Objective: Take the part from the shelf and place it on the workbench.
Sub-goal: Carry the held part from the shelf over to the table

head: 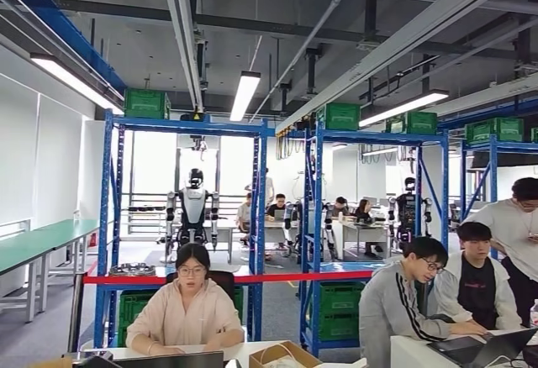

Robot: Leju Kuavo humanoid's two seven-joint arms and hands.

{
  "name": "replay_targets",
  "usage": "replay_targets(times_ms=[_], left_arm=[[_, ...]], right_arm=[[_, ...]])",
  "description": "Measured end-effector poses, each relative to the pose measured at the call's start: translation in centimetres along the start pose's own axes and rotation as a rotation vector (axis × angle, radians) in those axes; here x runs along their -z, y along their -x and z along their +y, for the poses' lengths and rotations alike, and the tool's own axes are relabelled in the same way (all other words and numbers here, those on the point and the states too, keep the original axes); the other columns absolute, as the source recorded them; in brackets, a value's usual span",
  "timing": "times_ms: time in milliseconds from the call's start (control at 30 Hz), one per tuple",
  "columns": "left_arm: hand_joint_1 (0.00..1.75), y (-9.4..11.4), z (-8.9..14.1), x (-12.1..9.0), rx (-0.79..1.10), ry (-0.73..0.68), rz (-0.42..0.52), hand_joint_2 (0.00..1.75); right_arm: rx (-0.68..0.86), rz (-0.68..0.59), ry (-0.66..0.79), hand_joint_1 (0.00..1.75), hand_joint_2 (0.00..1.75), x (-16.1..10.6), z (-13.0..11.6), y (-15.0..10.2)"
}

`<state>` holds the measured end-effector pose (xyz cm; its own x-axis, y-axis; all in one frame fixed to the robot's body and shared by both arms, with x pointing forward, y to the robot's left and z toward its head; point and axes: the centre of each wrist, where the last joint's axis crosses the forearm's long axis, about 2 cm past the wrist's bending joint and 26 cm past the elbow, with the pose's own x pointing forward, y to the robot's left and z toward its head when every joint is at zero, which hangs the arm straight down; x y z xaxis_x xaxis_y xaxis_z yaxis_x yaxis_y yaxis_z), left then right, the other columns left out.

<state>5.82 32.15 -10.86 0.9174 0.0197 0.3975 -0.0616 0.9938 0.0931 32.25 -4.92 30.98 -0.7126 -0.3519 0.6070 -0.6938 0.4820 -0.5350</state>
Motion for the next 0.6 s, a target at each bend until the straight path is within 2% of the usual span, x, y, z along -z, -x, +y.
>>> replay_targets(times_ms=[133, 300, 433, 600], left_arm=[[0.00, -0.3, -0.1, 0.1, 0.027, 0.011, -0.006, 1.75], [0.00, -0.7, -0.2, 0.2, 0.060, 0.023, -0.013, 1.75], [0.00, -0.7, -0.4, 0.2, 0.070, 0.030, -0.013, 1.75], [0.00, -0.1, -0.5, 0.0, 0.075, 0.035, 0.001, 1.75]], right_arm=[[-0.095, 0.088, 0.017, 1.75, 1.75, 0.9, -1.6, 1.3], [-0.343, 0.259, 0.124, 1.75, 1.75, 0.8, -4.5, 3.4], [-0.624, 0.364, 0.202, 1.75, 1.75, 1.2, -6.7, 3.3], [-1.050, 0.502, 0.198, 1.75, 1.75, 1.4, -7.9, 2.3]])
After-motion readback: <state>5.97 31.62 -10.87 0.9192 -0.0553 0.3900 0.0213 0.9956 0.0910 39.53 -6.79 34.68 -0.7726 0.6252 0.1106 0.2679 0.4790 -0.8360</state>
